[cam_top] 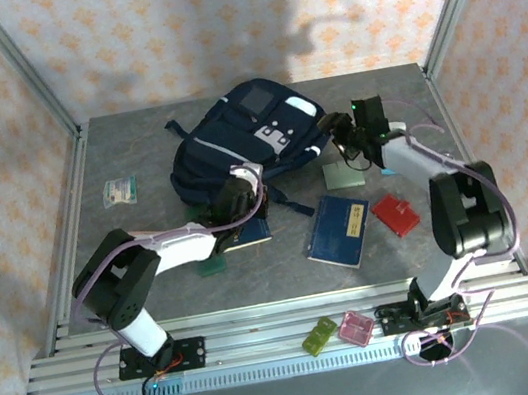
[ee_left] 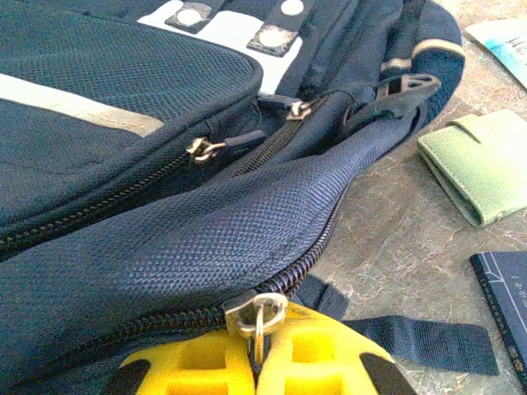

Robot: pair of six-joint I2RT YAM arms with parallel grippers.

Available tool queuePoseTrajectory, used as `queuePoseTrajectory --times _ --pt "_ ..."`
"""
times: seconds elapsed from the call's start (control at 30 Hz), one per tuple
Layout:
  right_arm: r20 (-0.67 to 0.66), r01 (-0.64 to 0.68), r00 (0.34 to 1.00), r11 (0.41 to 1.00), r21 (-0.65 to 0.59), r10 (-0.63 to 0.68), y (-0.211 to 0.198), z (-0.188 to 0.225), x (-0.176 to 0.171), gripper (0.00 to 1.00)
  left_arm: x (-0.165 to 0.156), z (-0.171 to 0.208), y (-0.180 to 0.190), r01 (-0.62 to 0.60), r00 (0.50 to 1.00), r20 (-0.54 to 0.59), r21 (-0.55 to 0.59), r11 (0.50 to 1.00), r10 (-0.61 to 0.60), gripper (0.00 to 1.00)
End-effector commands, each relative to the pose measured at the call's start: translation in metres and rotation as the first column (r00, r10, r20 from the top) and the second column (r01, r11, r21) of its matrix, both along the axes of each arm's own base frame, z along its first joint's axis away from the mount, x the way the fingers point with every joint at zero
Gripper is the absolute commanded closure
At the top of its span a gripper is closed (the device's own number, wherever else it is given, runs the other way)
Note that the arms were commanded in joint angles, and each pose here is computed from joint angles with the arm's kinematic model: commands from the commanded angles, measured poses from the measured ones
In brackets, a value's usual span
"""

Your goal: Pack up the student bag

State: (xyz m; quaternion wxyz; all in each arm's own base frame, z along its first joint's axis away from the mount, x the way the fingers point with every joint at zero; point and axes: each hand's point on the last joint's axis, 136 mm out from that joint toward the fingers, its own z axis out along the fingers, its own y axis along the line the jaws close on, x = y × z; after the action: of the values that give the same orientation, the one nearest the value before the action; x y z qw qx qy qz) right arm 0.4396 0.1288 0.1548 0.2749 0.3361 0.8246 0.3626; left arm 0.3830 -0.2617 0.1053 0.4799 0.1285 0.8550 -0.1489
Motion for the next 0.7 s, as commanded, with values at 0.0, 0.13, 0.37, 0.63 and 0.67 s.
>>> queuePoseTrajectory --times 0.0,0.13,0.37,0.63,0.67 --pt "-0.017 -0.069 0.997 0.995 0.069 0.07 0.026 -0.001 -0.033 0.31 0.011 0.032 -0.021 0.029 0.997 0.071 -0.041 0.999 -0.026 1.0" --pt "-0.024 -0.139 0.989 0.977 0.16 0.144 0.064 -0.01 -0.051 0.31 0.009 0.031 -0.033 0.058 0.997 0.059 -0.029 0.998 -0.056 1.0" --pt "-0.017 -0.186 0.981 0.961 0.204 0.193 0.109 -0.017 -0.03 0.34 -0.002 0.034 -0.05 0.117 0.991 0.061 -0.004 0.993 -0.117 1.0" --pt "-0.039 -0.137 0.988 0.969 0.207 0.148 0.113 -0.036 -0.006 1.0 -0.016 0.013 -0.045 0.103 0.994 -0.026 0.017 0.995 -0.103 1.0" --pt "-0.046 -0.125 0.99 0.971 0.205 0.137 0.109 -0.037 -0.004 1.0 -0.019 0.009 -0.041 0.096 0.995 -0.04 0.019 0.995 -0.096 1.0"
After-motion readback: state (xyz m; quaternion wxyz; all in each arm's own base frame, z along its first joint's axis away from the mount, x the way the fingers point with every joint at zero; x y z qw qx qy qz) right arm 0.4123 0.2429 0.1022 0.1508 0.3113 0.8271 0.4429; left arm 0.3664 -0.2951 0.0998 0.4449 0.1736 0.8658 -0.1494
